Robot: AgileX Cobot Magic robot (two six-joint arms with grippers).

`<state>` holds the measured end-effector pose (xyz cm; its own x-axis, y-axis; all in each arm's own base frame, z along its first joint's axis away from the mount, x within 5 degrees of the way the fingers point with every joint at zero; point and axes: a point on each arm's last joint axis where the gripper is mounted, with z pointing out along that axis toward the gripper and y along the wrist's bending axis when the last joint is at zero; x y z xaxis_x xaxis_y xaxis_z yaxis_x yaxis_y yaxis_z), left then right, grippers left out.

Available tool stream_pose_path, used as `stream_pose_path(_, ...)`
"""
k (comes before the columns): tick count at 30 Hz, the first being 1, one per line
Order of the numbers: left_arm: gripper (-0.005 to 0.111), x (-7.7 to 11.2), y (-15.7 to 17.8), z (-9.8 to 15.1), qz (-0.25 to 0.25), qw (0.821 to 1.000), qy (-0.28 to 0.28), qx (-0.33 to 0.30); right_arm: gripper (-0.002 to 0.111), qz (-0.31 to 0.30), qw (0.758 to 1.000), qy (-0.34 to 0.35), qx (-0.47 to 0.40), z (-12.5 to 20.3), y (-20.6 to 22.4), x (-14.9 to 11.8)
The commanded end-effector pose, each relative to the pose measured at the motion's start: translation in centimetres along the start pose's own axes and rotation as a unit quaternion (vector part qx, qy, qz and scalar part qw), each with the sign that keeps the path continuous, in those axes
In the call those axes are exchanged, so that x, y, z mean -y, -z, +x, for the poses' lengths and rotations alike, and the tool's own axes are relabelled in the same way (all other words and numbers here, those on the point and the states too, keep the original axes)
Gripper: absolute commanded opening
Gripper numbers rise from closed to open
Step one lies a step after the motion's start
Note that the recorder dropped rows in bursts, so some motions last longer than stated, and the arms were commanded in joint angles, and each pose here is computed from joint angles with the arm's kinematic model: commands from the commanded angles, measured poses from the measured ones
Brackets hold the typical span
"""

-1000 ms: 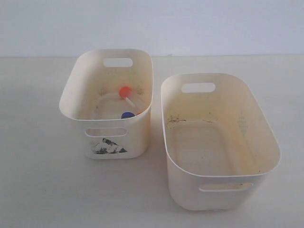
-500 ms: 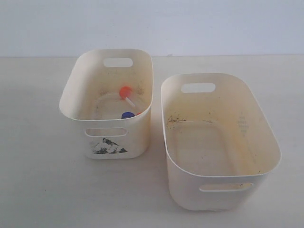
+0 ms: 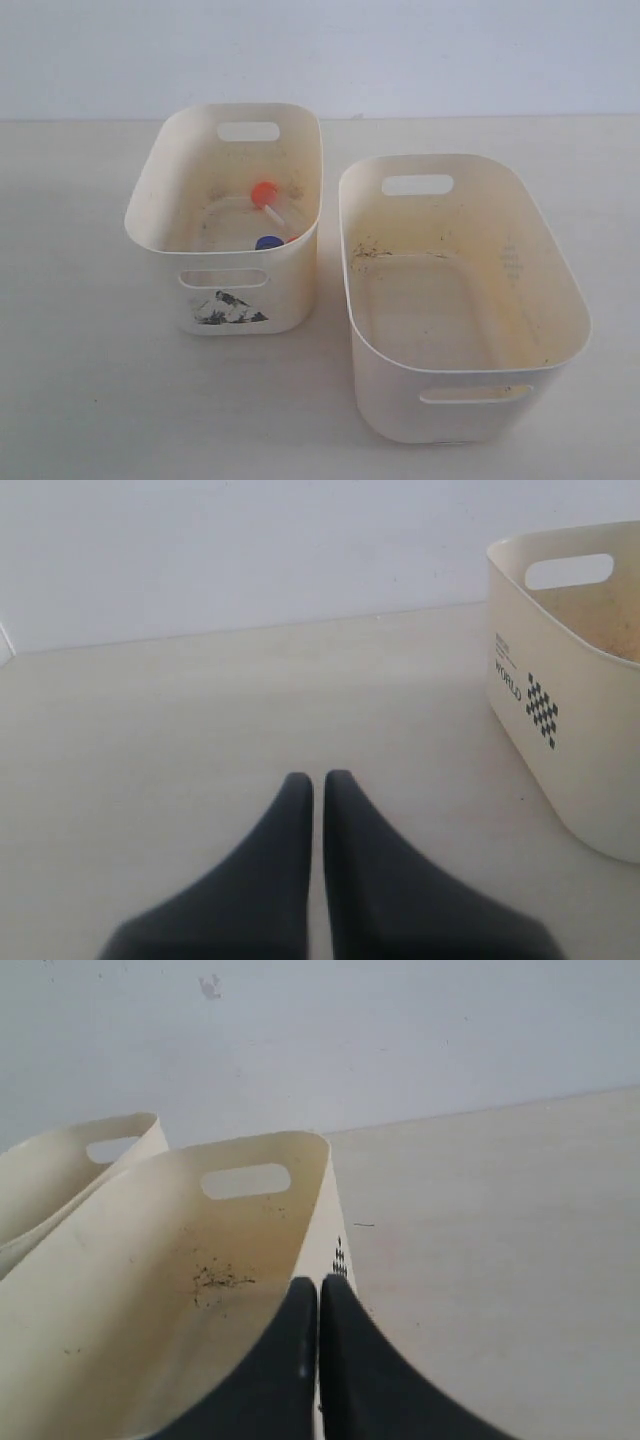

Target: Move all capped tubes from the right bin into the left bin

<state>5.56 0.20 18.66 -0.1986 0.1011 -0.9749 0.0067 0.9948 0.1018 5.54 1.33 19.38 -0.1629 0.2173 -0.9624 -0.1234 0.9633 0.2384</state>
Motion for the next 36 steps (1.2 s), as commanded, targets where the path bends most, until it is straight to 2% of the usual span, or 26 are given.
stream_pose_path(1, 0.004, 0.0, 0.05, -0.26, 0.0, 1.0, 0.009, 0.01, 0.0, 0.014, 0.999, 0.03, -0.016, 0.33, 0.08, 0.26)
stream_pose_path(10, 0.004, 0.0, 0.05, -0.26, 0.0, 1.0, 0.009, 0.01, 0.0, 0.059, 0.997, 0.022, -0.043, 0.8, 0.17, 1.09)
stream_pose_path(14, 0.004, 0.0, 0.05, -0.26, 0.0, 1.0, 0.009, 0.01, 0.0, 0.06, 0.997, 0.0, -0.042, 0.8, 0.18, 1.1)
stream_pose_path(36, 0.004, 0.0, 0.05, -0.26, 0.0, 1.0, 0.009, 0.01, 0.0, 0.059, 0.997, -0.004, -0.039, 0.76, 0.17, 1.07)
